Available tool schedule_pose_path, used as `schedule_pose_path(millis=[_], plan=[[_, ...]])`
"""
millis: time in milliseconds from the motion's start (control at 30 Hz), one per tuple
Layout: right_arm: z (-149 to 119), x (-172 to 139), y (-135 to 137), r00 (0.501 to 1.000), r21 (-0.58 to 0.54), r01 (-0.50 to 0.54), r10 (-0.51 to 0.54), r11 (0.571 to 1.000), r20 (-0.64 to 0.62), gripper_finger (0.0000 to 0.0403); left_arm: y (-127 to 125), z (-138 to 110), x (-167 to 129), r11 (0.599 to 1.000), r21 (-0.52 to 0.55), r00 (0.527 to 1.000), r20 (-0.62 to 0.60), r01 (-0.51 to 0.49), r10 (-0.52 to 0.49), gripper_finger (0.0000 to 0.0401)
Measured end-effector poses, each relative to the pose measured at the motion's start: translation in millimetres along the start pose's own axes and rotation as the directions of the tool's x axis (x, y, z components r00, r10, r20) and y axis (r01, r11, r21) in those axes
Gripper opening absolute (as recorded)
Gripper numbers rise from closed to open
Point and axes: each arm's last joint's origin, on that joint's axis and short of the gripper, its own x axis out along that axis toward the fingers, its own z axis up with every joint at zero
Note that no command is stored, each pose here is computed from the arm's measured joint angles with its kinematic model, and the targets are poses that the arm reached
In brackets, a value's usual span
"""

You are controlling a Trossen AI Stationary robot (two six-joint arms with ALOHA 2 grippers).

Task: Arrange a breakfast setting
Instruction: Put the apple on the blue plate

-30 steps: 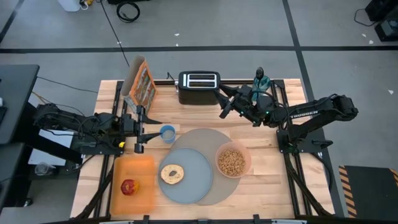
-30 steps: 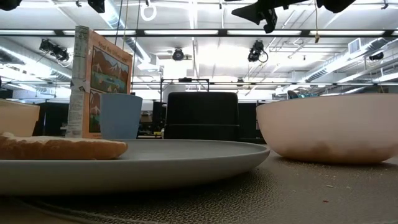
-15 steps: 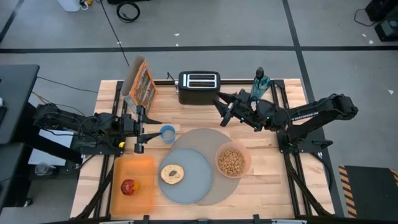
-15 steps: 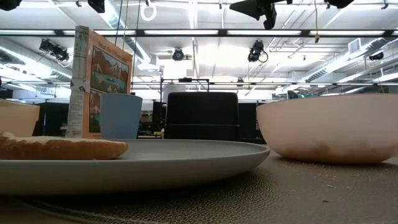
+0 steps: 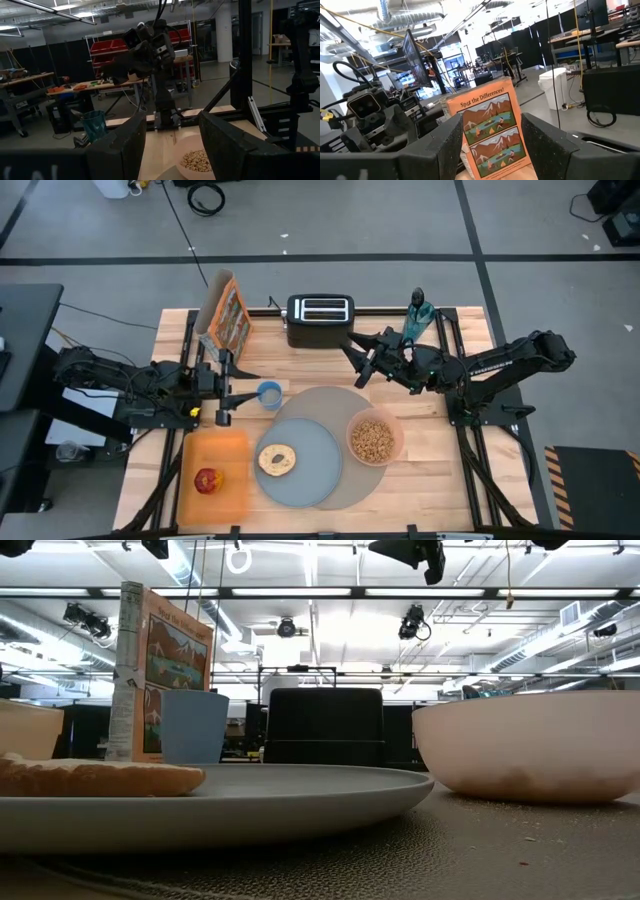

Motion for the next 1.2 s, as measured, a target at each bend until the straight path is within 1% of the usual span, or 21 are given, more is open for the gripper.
schedule_pose_path(millis=[633,800,1200], plan=[[-1.3,0.0,-0.2,1.0,-0.008,0.002,-0.002,1.0,-0.012,0.0208,-0.1,-0.1,0.0,1.0,-0.001,1.0,-0.001,0.0,0.0,0.0192],[-1.3,0.0,-0.3,1.0,-0.008,0.002,-0.002,1.0,-0.012,0.0208,0.0,-0.1,0.0,0.999,-0.032,1.0,-0.001,0.0,0.0,0.0192],[-1.3,0.0,0.1,1.0,0.008,-0.012,0.012,1.0,-0.014,0.0208,0.0,-0.1,0.0,1.0,-0.025,1.0,-0.001,0.0,0.0,0.0192]])
